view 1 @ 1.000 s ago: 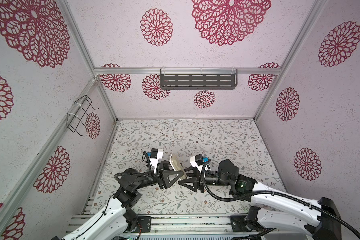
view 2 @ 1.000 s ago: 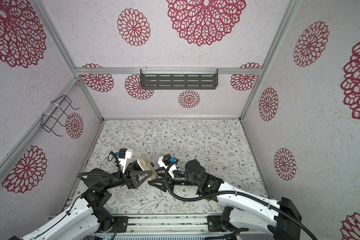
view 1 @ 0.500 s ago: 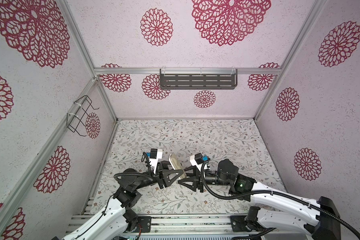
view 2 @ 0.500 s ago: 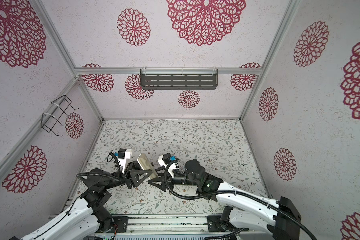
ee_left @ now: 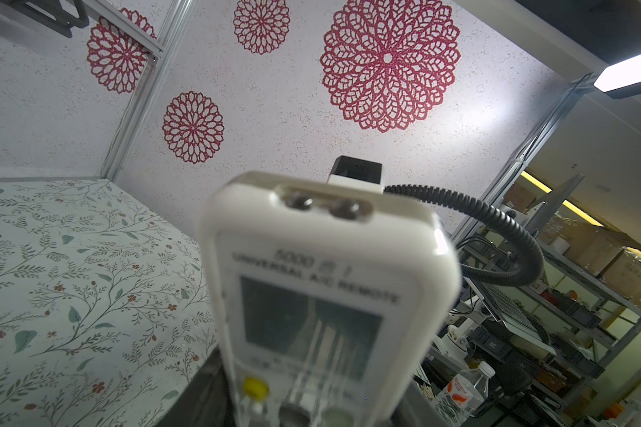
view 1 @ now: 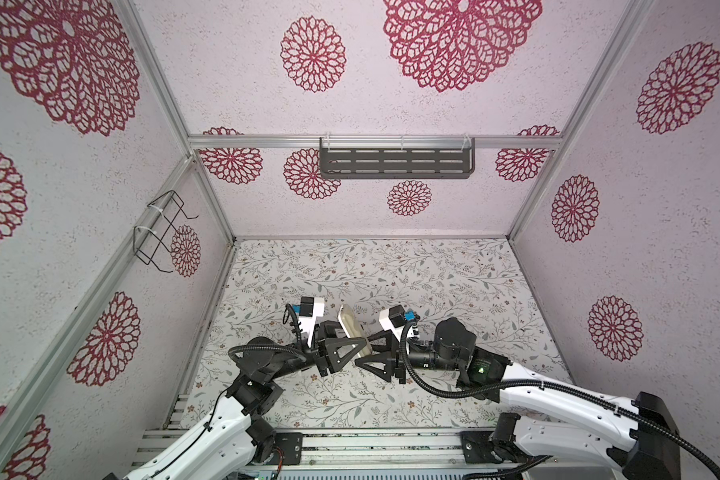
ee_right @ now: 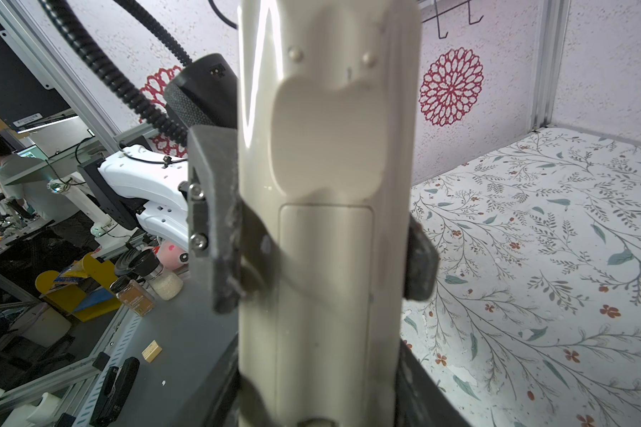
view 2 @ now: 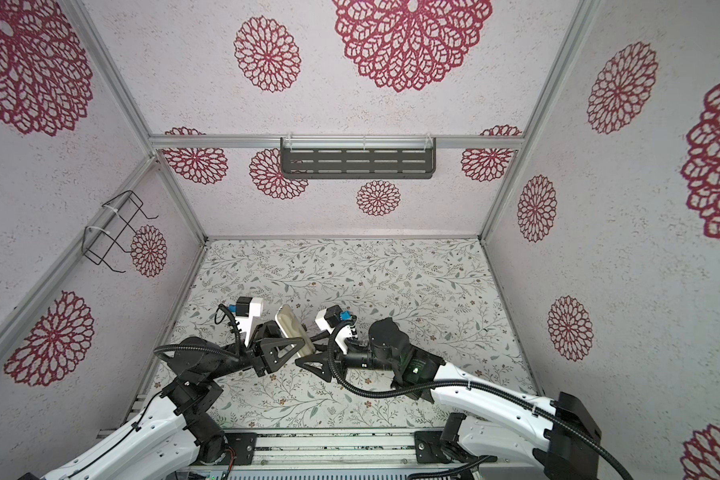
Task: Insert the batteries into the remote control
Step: 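Grasp the remote's display end with the left gripper while the right gripper holds it, then open the right gripper and withdraw it while the left gripper pulls the remote away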
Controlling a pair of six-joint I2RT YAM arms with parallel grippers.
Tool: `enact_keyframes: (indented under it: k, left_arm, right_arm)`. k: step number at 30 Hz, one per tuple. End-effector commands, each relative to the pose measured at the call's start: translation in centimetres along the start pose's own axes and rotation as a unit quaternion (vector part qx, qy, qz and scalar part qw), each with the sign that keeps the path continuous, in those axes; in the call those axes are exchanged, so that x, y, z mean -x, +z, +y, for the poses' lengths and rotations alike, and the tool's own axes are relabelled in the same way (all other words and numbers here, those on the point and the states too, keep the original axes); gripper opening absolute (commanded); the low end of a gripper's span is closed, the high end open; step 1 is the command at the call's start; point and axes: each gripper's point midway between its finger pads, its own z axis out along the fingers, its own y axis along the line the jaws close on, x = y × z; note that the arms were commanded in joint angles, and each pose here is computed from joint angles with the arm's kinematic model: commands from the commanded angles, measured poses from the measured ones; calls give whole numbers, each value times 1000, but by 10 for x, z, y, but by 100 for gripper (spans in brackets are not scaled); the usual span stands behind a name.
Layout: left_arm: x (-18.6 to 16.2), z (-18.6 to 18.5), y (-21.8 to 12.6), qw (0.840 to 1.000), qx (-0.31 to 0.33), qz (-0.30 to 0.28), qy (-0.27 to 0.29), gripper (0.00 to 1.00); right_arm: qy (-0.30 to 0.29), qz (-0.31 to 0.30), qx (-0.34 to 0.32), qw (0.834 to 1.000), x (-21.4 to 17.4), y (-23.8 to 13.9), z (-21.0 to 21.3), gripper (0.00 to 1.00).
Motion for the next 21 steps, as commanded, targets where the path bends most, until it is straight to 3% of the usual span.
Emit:
enact_keyframes:
  k: [1, 4, 14, 18, 21]
  left_arm:
    - [1, 7, 0, 1000, 23, -4, -9, 23]
    - [1, 10, -2, 999, 36, -8, -8, 21]
    - [2, 29, -7, 996, 93, -11, -5, 17]
    - [0, 54, -16, 984, 176, -2, -6, 15]
    - [-2, 77, -33, 965, 261, 9, -3, 15]
  right_arm:
    - [-29, -22, 24, 999, 16, 0, 14, 67]
    - [-28, -21, 19, 999, 14, 0, 12, 75]
    - [-28, -9, -27, 999, 9, -4, -3, 82]
    - [-22, -1, -80, 997, 5, -9, -20, 83]
    - [-19, 3, -105, 994, 2, -14, -28, 83]
